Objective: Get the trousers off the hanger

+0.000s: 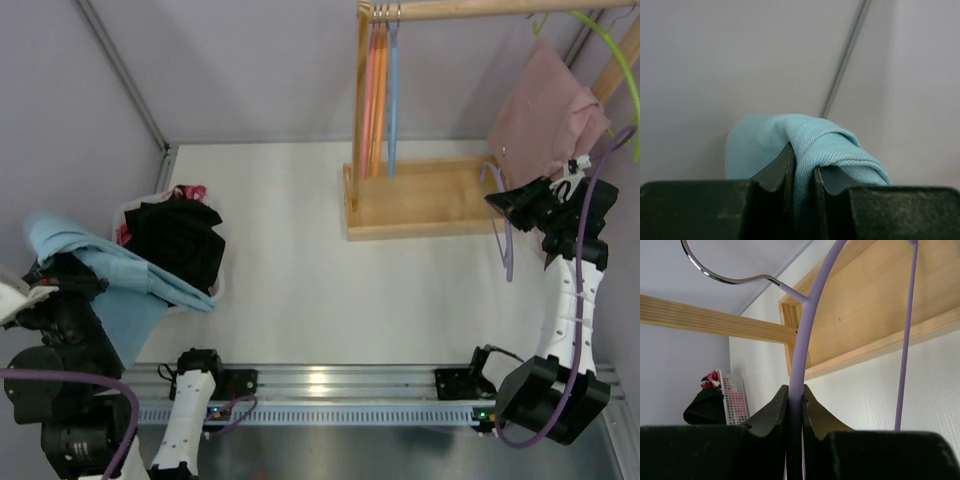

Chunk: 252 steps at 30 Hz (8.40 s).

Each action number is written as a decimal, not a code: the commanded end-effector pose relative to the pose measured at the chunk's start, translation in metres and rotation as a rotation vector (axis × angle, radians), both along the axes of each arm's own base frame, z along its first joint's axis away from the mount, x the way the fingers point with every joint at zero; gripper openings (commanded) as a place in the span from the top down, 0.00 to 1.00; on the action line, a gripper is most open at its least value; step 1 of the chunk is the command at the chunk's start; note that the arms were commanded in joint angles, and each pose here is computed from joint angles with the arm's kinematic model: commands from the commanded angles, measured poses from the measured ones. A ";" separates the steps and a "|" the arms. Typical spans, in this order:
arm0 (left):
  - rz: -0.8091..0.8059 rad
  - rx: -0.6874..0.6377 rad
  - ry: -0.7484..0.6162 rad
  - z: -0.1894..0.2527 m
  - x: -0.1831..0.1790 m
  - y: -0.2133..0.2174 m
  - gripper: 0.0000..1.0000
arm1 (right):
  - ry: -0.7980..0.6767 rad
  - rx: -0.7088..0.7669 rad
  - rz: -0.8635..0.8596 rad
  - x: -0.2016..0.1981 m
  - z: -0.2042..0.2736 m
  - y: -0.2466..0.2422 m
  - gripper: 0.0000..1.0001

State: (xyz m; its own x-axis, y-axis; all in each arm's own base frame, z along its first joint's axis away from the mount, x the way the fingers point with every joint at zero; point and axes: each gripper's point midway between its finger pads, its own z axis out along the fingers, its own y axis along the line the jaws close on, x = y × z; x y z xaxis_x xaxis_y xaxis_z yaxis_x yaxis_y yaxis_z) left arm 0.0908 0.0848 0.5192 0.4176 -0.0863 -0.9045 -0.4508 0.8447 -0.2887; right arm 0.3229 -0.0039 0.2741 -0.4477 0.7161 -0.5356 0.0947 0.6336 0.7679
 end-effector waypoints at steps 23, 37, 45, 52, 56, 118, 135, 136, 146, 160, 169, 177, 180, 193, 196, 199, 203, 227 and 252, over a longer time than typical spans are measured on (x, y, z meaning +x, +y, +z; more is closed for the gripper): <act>0.274 -0.015 0.177 -0.051 0.091 0.057 1.00 | -0.168 -0.109 0.057 -0.006 0.049 0.006 1.00; 0.068 -0.069 0.415 -0.156 0.219 0.055 1.00 | -0.172 -0.086 0.049 -0.001 0.053 0.005 1.00; -0.044 -0.137 0.546 -0.256 0.270 0.041 1.00 | -0.199 -0.075 0.063 -0.010 0.066 0.015 1.00; -0.098 -0.165 0.657 -0.310 0.291 0.033 0.73 | -0.261 -0.094 0.084 -0.022 0.088 0.024 1.00; -0.108 -0.179 0.671 -0.291 0.288 0.030 0.36 | -0.283 -0.104 0.091 -0.031 0.104 0.030 1.00; -0.520 0.074 0.301 -0.121 0.194 -0.063 0.02 | -0.587 -0.061 0.327 0.105 0.256 0.190 1.00; -0.538 0.065 0.288 -0.114 0.195 -0.066 0.01 | -0.566 -0.081 0.321 0.084 0.250 0.185 0.53; -0.549 0.062 0.288 -0.114 0.196 -0.068 0.01 | -0.552 -0.086 0.310 0.084 0.244 0.180 0.52; -0.581 0.031 0.294 -0.118 0.201 -0.073 0.01 | -0.526 -0.157 0.234 0.048 0.229 0.127 0.05; -0.695 0.013 0.307 -0.122 0.204 -0.092 0.01 | -0.565 -0.606 0.081 0.019 0.254 -0.014 0.01; -0.717 0.021 0.295 -0.118 0.201 -0.097 0.01 | -0.636 -0.656 -0.147 0.011 0.295 -0.129 0.01; -0.712 0.014 0.291 -0.118 0.199 -0.096 0.02 | -0.614 -0.616 -0.173 0.033 0.291 -0.173 0.01; -0.712 0.009 0.290 -0.118 0.199 -0.096 0.02 | -0.606 -0.553 -0.162 0.047 0.283 -0.182 0.01; -0.692 0.031 0.262 -0.108 0.191 -0.095 0.01 | -0.550 -0.470 -0.080 0.112 0.245 -0.150 0.02; -0.683 0.041 0.265 -0.107 0.190 -0.093 0.01 | -0.558 -0.445 -0.052 0.121 0.246 -0.136 0.07; -0.680 0.044 0.266 -0.107 0.190 -0.093 0.01 | -0.574 -0.430 -0.059 0.130 0.250 -0.130 0.11; -0.684 0.038 0.264 -0.106 0.191 -0.093 0.01 | -0.563 -0.425 -0.110 0.139 0.249 -0.129 0.23; -0.673 0.056 0.255 -0.099 0.191 -0.091 0.01 | -0.734 -0.054 0.009 0.117 0.319 -0.061 1.00; -0.667 0.075 0.256 -0.095 0.193 -0.090 0.01 | -0.830 0.085 0.098 0.056 0.353 -0.018 1.00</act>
